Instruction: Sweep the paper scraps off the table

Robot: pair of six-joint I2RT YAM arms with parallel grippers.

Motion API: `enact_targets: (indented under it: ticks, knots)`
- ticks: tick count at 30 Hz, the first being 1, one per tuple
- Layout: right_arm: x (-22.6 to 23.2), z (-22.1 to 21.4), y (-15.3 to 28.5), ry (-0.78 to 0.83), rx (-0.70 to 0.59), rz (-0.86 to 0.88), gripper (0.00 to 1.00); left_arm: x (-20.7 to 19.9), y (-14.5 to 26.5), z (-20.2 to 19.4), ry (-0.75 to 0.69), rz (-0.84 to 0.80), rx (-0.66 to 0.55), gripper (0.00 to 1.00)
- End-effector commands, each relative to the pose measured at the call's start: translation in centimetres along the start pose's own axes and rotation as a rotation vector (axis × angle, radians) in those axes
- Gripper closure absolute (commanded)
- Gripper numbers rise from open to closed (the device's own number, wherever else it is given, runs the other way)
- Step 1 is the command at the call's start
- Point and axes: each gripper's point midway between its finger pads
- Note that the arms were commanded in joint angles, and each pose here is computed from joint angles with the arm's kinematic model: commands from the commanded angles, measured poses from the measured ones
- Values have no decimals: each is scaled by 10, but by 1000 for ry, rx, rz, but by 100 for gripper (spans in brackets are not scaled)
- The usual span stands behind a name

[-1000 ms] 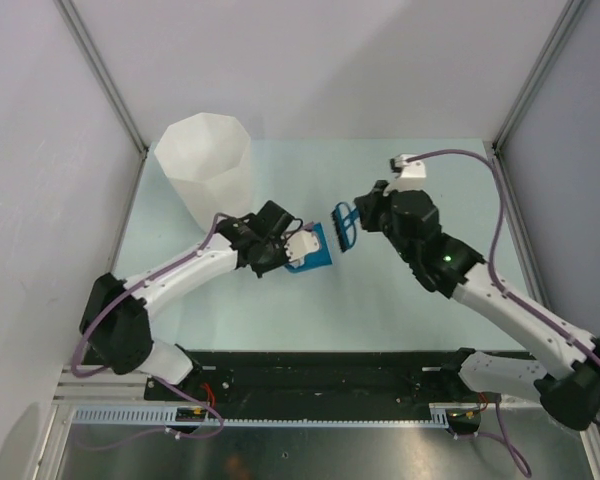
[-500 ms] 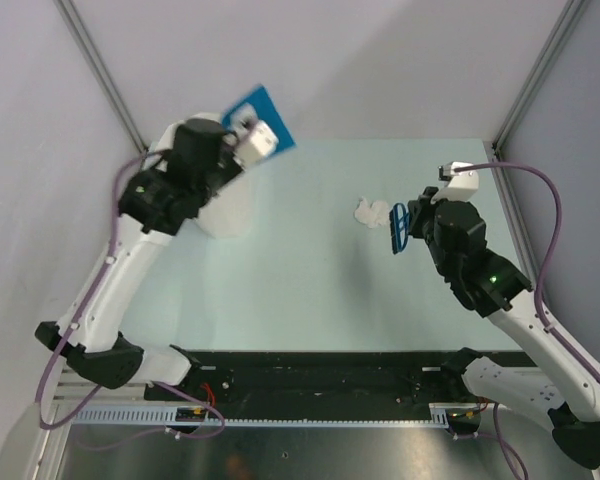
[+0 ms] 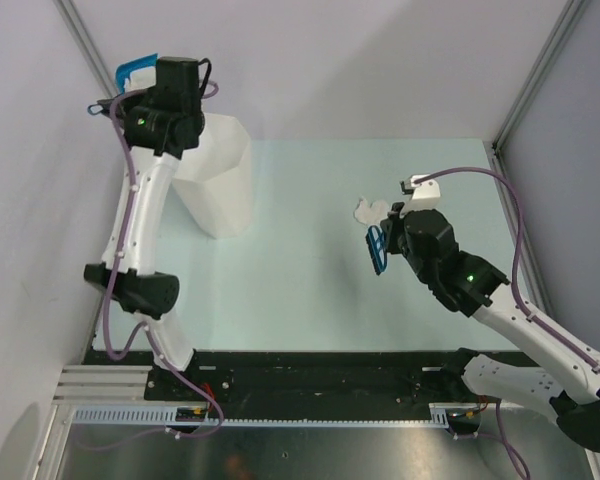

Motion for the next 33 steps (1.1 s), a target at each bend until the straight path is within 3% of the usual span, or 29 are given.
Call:
enact_targets:
  ticks: [1, 9, 16, 19, 20, 21, 22, 23, 24, 25, 26, 27, 28, 30, 33]
  knots:
    - [14, 3, 0, -18, -19, 38, 100, 15, 5, -20, -178, 30, 230, 100]
    - [10, 3, 1, -11, -34, 22, 100, -9, 15, 1, -318, 20, 266, 100]
    - [6, -2, -3, 15, -33, 6, 100, -7, 22, 12, -308, 33, 212, 100]
    - [7, 15, -9, 83, -104, -4, 100, -1, 24, 13, -253, 42, 168, 100]
    - [10, 34, -15, 90, -179, 2, 100, 2, 26, 15, -224, 47, 128, 100]
    - [9, 45, -20, 120, -220, -6, 100, 11, 32, 24, -159, 59, 14, 100]
    - [5, 46, -35, 242, -226, -34, 100, 15, 37, 27, -91, 66, -46, 100]
    - [8, 72, -42, 241, -325, -37, 100, 19, 43, 29, -47, 74, -101, 100]
    - [-8, 83, -54, 274, -356, -90, 100, 21, 52, 46, -6, 71, -236, 100]
    - [-12, 75, -79, 342, -341, -113, 100, 21, 62, 41, 99, 66, -295, 100]
    - [-12, 96, -87, 396, -426, -104, 100, 15, 66, 43, 130, 50, -335, 100]
    - [-27, 102, -102, 433, -442, -137, 100, -15, 66, 64, 67, -6, -378, 100]
    - [-31, 106, -113, 464, -459, -139, 100, -20, 76, 49, 126, -18, -417, 100]
    - [-25, 101, -148, 566, -476, -86, 100, -51, 79, 58, 123, -84, -467, 100]
    - [-27, 81, -196, 692, -451, -47, 100, -81, 92, 61, 292, -205, -585, 100]
Point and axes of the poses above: each gripper's point midway between its finger pads, its own y axis back along the fingers, its own x axis along the line the jaws close on, z = x × y, and after that the axes turned 5 degrees about -y, right-handed
